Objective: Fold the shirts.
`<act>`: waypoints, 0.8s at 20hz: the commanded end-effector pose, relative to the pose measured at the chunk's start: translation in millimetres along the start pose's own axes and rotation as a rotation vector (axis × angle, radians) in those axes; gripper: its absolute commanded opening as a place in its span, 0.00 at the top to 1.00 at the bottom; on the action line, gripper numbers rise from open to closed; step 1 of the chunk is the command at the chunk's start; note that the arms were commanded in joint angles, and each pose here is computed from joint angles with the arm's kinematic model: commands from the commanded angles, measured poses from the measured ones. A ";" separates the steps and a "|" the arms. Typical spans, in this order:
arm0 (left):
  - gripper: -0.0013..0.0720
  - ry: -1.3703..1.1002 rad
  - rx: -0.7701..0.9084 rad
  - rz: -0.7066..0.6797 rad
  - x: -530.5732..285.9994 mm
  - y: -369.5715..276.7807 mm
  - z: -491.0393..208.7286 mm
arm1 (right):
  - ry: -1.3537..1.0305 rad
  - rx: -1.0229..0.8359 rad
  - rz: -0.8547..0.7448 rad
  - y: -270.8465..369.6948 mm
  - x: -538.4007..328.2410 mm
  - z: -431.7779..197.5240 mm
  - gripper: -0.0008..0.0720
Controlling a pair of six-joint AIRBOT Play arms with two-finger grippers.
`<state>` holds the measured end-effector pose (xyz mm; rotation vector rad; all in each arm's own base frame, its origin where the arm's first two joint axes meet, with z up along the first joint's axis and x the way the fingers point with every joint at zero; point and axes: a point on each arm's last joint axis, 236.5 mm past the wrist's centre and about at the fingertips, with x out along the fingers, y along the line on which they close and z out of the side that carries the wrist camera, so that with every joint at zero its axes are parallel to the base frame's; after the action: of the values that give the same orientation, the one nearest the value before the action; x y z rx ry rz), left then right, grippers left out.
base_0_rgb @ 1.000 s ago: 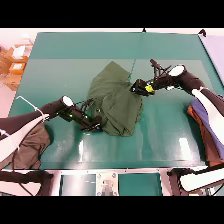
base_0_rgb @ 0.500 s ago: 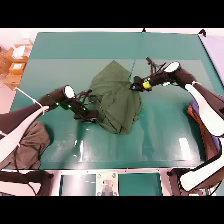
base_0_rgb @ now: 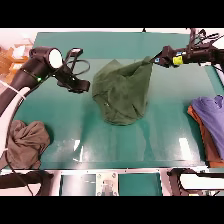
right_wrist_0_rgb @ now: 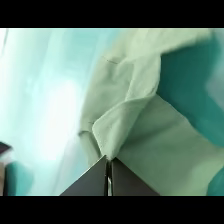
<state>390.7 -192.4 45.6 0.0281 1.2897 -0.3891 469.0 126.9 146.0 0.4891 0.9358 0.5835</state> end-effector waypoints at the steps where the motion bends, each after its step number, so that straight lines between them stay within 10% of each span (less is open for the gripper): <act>1: 0.95 0.047 -0.085 -0.203 12.1 -49.1 -18.6 | 0.036 -0.008 -0.007 5.8 -2.1 -19.3 0.97; 2: 0.94 0.099 -0.126 -0.248 35.2 -59.7 -40.4 | 0.053 0.006 -0.010 -0.8 3.9 -27.7 0.97; 3: 0.70 0.145 -0.161 -0.271 54.4 -65.9 -61.1 | 0.064 0.027 -0.016 -7.9 8.1 -34.1 0.97; 4: 0.14 0.177 -0.203 -0.292 72.1 -71.9 -79.9 | 0.065 0.045 -0.024 -15.1 9.6 -37.1 0.97; 5: 0.02 0.188 -0.256 -0.320 86.5 -80.5 -92.4 | 0.066 0.058 -0.030 -20.4 10.1 -39.0 0.97; 14: 0.07 0.092 -0.414 -0.378 171.0 -145.6 -110.2 | 0.034 0.051 -0.052 -34.1 4.6 -31.8 0.97; 16: 0.63 0.020 -0.432 -0.373 172.6 -140.3 -92.0 | 0.036 0.045 -0.051 -34.5 4.1 -32.4 0.97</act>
<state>284.8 -341.4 -104.4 -0.5351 1.4524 -0.4656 452.1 109.6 106.0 0.5040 0.9986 0.5234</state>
